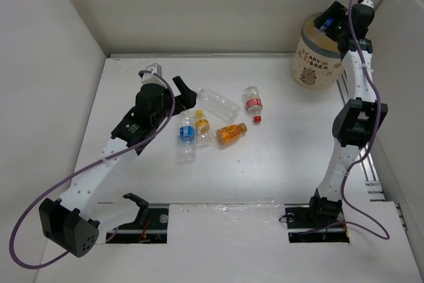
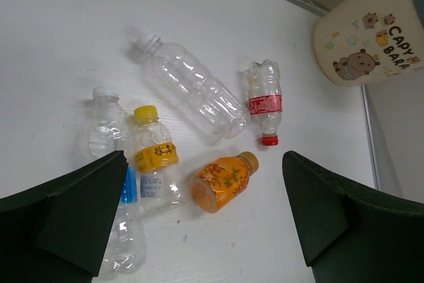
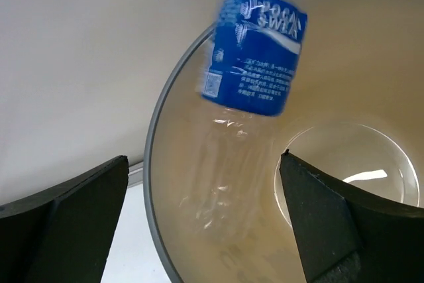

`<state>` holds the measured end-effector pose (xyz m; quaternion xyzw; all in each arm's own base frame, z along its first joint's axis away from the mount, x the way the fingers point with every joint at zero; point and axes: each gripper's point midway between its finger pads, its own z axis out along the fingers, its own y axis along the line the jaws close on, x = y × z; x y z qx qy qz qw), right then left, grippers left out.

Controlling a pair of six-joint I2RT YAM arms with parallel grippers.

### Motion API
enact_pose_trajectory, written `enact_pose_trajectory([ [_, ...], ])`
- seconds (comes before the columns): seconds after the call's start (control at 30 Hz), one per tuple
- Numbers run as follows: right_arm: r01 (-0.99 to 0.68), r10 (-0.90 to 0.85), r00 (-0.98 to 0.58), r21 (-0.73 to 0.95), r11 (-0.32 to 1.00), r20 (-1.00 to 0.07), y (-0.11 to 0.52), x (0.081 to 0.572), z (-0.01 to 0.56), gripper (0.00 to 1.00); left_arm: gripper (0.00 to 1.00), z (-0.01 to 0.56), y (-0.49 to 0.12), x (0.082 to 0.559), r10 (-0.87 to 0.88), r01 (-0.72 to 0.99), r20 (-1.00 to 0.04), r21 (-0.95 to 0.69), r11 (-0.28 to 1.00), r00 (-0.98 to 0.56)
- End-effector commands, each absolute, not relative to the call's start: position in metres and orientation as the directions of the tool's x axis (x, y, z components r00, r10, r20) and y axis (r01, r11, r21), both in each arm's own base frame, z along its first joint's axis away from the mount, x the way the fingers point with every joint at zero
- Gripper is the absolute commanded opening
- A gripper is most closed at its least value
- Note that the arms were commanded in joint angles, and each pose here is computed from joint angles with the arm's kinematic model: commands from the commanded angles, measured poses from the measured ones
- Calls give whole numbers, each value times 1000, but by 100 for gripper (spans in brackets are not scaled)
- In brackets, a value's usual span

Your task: Put the plastic bottles in the bin

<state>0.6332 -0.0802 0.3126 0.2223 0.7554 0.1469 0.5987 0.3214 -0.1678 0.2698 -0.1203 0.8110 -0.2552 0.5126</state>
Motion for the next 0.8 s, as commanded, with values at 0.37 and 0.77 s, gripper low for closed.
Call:
enact_pose_trajectory([
  [0.37,180,450,-28,438,881,-893,-76,575,410,100,100,223,-156,320,-469,-85,-724,-499,862,-506],
  [0.77,-94,384,-232,413,906,-894,92,461,378,100,100,112,-164,320,-420,-199,-606,-398,895,-676],
])
